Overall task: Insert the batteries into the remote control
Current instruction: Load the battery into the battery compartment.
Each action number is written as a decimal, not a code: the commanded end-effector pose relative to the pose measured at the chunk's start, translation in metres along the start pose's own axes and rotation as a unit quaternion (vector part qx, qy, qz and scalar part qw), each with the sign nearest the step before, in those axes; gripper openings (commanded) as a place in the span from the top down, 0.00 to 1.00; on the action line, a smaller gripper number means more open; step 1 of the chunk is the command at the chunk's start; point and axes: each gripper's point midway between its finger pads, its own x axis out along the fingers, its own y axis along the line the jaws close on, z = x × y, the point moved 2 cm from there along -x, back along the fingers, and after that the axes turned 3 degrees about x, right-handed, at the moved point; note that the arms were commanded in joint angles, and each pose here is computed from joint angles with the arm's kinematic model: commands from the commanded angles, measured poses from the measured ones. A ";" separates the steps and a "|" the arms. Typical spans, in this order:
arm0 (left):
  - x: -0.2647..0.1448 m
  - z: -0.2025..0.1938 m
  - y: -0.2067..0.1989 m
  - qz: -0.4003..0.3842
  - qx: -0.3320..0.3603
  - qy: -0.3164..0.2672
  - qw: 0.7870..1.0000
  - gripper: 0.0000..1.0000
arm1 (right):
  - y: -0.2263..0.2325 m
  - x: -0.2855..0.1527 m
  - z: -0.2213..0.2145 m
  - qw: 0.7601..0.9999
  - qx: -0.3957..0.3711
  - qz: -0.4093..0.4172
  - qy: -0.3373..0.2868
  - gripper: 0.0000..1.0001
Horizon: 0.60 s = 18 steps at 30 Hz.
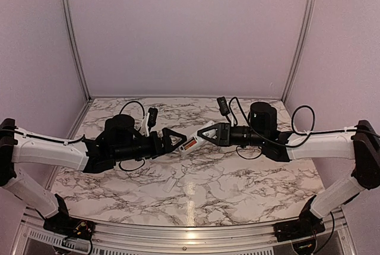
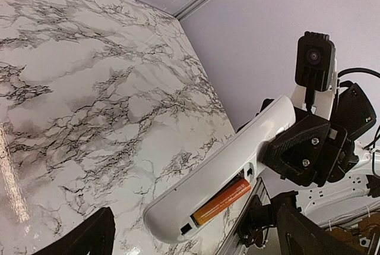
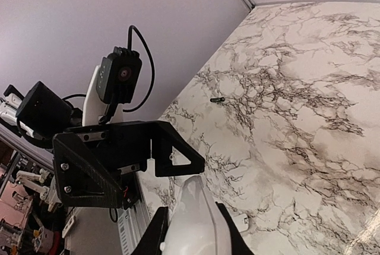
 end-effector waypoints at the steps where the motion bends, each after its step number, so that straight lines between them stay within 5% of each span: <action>1: 0.004 0.009 0.000 -0.003 -0.044 -0.037 0.998 0.01 | 0.005 -0.002 0.017 0.999 0.002 0.007 -0.039 1.00; 18: 0.030 0.006 -0.015 -0.020 -0.045 -0.025 0.998 0.04 | 0.002 0.005 0.011 1.000 0.010 0.006 -0.028 1.00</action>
